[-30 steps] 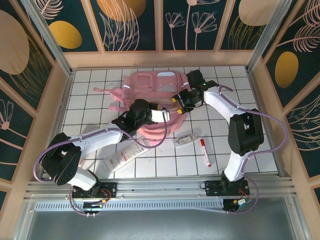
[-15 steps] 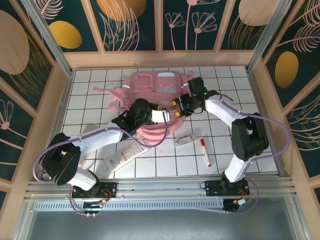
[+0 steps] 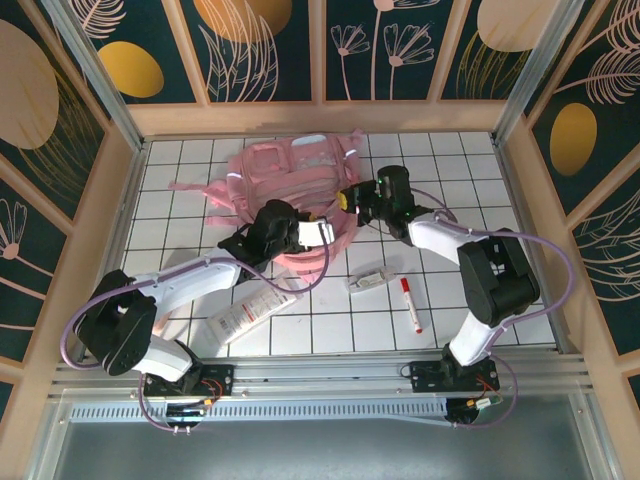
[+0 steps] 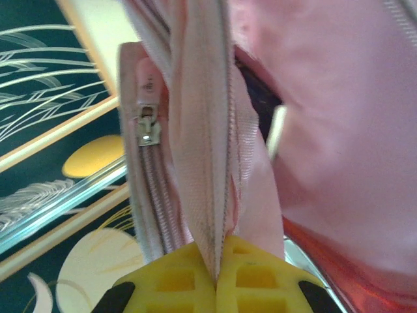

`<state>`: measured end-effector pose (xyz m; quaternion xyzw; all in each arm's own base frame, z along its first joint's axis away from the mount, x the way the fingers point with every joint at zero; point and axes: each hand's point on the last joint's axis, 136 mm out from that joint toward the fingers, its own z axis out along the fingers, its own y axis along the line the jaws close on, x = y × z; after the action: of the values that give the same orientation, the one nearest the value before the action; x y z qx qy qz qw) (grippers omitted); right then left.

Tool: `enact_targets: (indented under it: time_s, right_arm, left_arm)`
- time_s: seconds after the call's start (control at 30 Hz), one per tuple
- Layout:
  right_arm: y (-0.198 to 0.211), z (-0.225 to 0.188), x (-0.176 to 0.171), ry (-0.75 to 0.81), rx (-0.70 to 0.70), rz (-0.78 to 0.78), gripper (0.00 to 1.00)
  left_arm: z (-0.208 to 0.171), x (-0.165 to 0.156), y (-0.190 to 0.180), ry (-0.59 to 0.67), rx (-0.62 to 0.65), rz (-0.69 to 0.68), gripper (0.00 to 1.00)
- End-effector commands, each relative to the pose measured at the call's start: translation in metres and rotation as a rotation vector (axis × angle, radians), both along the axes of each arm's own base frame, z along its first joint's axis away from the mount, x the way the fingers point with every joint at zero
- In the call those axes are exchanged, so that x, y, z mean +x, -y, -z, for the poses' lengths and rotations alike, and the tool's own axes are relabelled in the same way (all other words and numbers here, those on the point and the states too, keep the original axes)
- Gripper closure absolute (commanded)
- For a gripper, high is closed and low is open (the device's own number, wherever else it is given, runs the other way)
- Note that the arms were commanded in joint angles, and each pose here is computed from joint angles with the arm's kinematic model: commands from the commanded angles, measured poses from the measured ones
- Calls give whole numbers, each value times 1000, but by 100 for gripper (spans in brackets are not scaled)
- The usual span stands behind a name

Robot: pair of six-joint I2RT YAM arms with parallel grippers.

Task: Pack books, pencil case, and school supplies into a backpack

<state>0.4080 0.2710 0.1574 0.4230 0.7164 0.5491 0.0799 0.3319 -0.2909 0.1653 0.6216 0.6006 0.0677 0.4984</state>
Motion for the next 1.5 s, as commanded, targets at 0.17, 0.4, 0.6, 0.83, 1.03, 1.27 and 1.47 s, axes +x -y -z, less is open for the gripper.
enact_targets:
  time_s: [0.17, 0.4, 0.6, 0.83, 1.03, 1.27, 1.47]
  right_arm:
    - [7, -91, 26, 444, 158, 57, 100]
    - [9, -94, 14, 593, 288, 12, 100]
    - [12, -68, 10, 567, 288, -11, 84]
    - [19, -48, 8, 489, 195, -30, 67]
    - [36, -27, 4, 391, 19, -44, 60]
    - [66, -19, -10, 346, -122, -78, 57]
    - [75, -17, -22, 355, -377, -231, 55]
  left_arm:
    - [-6, -22, 14, -76, -169, 32, 90]
    - [0, -2, -4, -33, -160, -119, 100]
    - [-14, 30, -33, 76, -212, -378, 100]
    - [-30, 43, -41, 146, -228, -457, 100]
    - [-17, 19, -1, 7, -246, -207, 91]
    - [-9, -38, 24, -263, -340, 20, 41]
    - [-32, -45, 2, -470, -523, -176, 42]
